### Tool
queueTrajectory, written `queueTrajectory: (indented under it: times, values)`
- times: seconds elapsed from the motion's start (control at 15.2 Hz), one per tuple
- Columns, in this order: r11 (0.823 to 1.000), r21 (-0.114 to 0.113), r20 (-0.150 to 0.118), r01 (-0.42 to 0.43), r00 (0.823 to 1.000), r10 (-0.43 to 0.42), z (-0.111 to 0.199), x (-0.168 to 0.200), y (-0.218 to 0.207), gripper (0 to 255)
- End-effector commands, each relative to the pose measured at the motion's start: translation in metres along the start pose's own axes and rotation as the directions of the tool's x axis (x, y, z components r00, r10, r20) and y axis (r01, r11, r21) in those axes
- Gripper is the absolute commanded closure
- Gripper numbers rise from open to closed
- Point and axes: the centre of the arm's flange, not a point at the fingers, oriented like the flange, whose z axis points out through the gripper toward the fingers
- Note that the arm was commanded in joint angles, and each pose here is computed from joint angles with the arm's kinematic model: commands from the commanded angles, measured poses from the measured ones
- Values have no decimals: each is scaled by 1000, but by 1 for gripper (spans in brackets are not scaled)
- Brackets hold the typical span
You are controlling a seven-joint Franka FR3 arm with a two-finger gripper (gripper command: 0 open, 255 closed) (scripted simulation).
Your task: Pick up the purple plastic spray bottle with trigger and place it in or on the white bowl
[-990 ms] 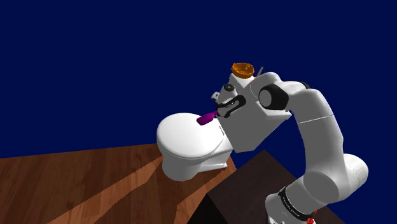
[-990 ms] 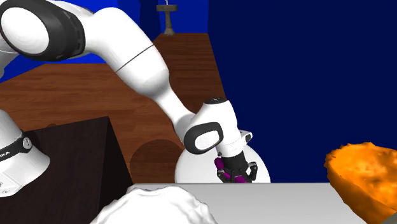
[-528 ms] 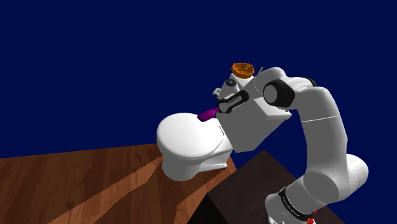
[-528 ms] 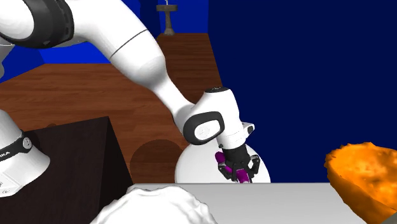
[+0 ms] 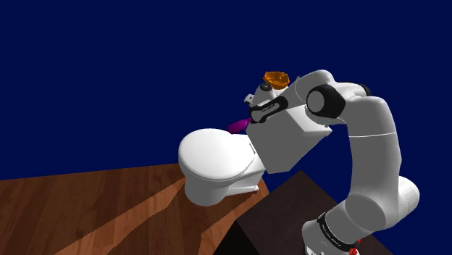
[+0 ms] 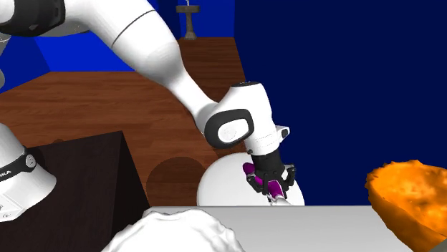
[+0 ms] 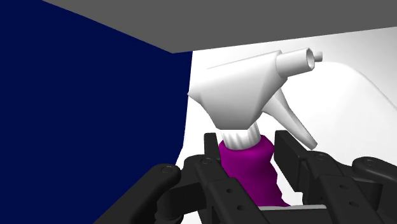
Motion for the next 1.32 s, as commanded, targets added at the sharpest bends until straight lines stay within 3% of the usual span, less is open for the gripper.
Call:
queueTrajectory:
  times: [0.0,1.25]
  values:
    - [1000,0,0,0,1000,0,-10,-2,3,255]
    - [1000,0,0,0,1000,0,-103,-23,35,255]
